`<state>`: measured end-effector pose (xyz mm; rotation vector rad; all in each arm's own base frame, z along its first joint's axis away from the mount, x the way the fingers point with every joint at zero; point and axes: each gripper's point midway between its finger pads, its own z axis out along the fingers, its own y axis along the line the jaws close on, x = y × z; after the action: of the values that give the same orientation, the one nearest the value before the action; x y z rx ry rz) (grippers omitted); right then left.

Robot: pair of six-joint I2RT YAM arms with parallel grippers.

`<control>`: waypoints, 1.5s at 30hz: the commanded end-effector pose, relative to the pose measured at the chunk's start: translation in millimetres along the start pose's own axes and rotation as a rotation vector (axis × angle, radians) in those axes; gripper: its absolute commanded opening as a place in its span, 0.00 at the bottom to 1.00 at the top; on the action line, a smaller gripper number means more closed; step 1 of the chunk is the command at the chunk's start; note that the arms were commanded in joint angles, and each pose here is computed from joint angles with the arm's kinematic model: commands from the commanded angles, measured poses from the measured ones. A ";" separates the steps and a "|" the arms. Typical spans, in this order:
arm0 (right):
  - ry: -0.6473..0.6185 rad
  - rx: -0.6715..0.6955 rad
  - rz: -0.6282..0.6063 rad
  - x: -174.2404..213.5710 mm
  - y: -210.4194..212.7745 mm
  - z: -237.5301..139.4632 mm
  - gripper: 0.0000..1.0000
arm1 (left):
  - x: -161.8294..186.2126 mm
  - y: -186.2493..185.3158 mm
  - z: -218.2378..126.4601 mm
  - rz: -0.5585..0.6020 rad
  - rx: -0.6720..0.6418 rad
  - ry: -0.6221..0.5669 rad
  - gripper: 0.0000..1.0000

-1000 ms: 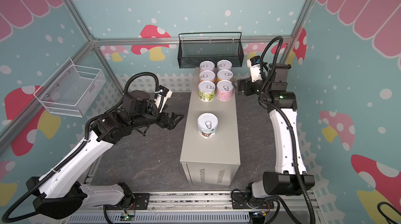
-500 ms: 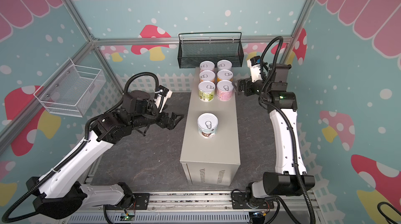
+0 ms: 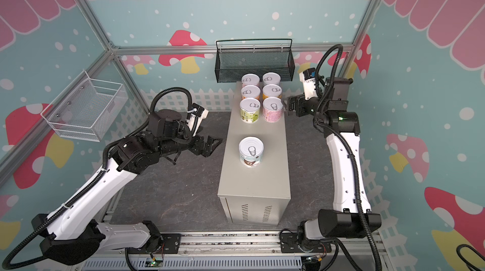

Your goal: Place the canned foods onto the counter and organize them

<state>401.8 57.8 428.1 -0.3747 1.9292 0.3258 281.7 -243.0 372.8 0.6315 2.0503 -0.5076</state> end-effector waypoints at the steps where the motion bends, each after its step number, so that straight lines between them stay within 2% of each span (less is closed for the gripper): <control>1: 0.052 -0.009 -0.012 13.8 1.6 2.3 0.99 | -5.8 -5.5 -3.5 0.013 0.023 -0.024 0.99; 10: -0.060 -0.078 -0.049 -25.3 13.7 -4.0 0.99 | -6.3 -6.6 -4.3 0.014 0.026 -0.026 0.99; 16: -0.166 -0.091 -0.079 -67.6 21.3 -22.6 0.99 | -6.7 -5.8 -8.6 0.016 0.022 -0.033 0.99; 19: -0.183 -0.114 -0.091 -74.6 28.3 -31.0 0.99 | -6.0 -6.9 -12.3 0.020 0.029 -0.034 0.99; 24: -0.200 -0.138 -0.132 -62.3 41.8 -43.9 1.00 | -5.7 -22.5 -26.2 0.042 0.115 -0.047 0.99; 27: -0.229 -0.148 -0.163 -53.2 51.8 -57.3 0.99 | 1.6 -49.2 -41.5 0.090 0.257 -0.044 0.99; 29: -0.233 -0.181 -0.185 -45.7 61.7 -64.5 0.99 | 15.3 -76.6 -51.6 0.148 0.378 -0.002 0.99; 31: -0.240 -0.210 -0.204 -39.0 70.9 -72.4 1.00 | 27.6 -97.8 -57.9 0.218 0.421 0.030 0.99; 34: -0.247 -0.237 -0.221 -28.6 82.3 -84.5 0.99 | 38.0 -119.5 -59.6 0.295 0.423 0.049 0.99; 37: -0.251 -0.253 -0.227 -18.3 90.9 -95.0 0.99 | 36.7 -127.9 -53.8 0.321 0.375 0.037 0.99; 45: -0.242 -0.252 -0.211 3.8 100.3 -109.8 0.99 | 6.1 -141.4 -45.2 0.319 0.296 -0.127 0.99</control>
<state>273.8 100.7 474.5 -0.6331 1.6149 0.4429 148.3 -322.5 390.6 1.1370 1.7902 -0.6999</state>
